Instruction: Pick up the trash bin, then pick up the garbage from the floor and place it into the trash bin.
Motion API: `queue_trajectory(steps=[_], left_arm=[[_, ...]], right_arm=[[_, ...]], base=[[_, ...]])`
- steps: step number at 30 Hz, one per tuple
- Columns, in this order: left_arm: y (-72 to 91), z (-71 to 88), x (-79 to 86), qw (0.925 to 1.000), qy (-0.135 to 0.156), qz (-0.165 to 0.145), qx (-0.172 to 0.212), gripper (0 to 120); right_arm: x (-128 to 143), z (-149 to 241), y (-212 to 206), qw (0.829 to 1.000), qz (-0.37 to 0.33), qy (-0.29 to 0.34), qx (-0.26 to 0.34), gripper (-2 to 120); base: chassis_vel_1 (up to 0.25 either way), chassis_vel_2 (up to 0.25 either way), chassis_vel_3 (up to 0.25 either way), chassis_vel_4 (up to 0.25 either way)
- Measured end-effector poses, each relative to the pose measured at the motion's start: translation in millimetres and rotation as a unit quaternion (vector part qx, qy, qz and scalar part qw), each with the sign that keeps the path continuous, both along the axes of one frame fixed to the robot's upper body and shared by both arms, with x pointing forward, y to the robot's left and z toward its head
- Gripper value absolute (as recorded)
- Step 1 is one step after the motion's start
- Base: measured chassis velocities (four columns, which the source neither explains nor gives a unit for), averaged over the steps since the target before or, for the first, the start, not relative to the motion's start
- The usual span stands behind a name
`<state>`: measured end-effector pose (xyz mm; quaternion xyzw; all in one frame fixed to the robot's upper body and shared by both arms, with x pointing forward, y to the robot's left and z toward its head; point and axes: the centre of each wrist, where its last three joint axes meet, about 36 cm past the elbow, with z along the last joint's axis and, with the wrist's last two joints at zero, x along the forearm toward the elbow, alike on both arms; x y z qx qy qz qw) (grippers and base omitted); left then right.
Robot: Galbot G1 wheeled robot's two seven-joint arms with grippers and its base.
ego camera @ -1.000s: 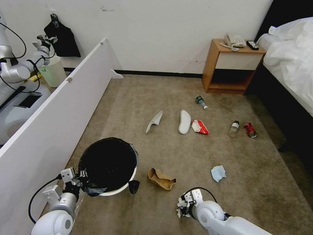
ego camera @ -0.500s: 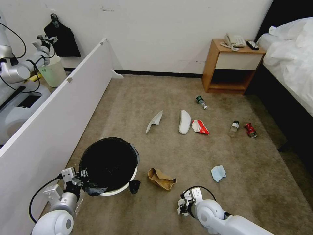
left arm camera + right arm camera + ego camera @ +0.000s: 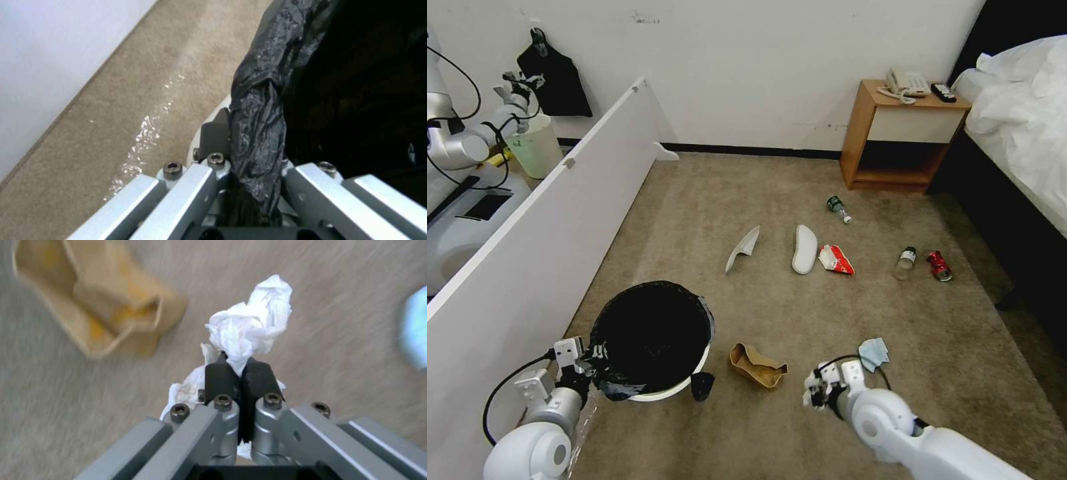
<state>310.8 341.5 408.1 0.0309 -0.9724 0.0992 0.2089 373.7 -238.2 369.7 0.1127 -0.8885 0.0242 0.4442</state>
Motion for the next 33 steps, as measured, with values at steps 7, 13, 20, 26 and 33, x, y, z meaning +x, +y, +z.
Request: queue_trajectory(steps=[7,13,20,26,33], left_arm=[[9.6,11.0,7.4,0.9989,0.035,-0.030,0.004,2],[12.4,15.6,14.7,0.9977,0.057,-0.037,-0.001,2],[8.5,22.4,20.8,0.9960,0.069,-0.056,-0.009,2],[3.7,29.4,20.1,0.9951,0.068,-0.071,-0.014,2],[-3.2,48.9,17.7,0.9943,0.052,-0.091,-0.019,2]], right_arm=[[-1,48,-27,0.997,-0.008,-0.072,-0.012,0],[-8,102,-41,0.990,0.005,-0.144,-0.009,0],[-6,158,-58,0.966,0.072,-0.249,0.006,0],[3,190,-45,0.942,0.117,-0.313,0.040,0],[16,218,-15,0.913,0.152,-0.364,0.108,0]], base=[[0.000,0.000,0.000,0.000],[0.000,0.000,0.000,0.000],[0.000,0.000,0.000,0.000],[0.000,0.000,0.000,0.000],[0.000,0.000,0.000,0.000]])
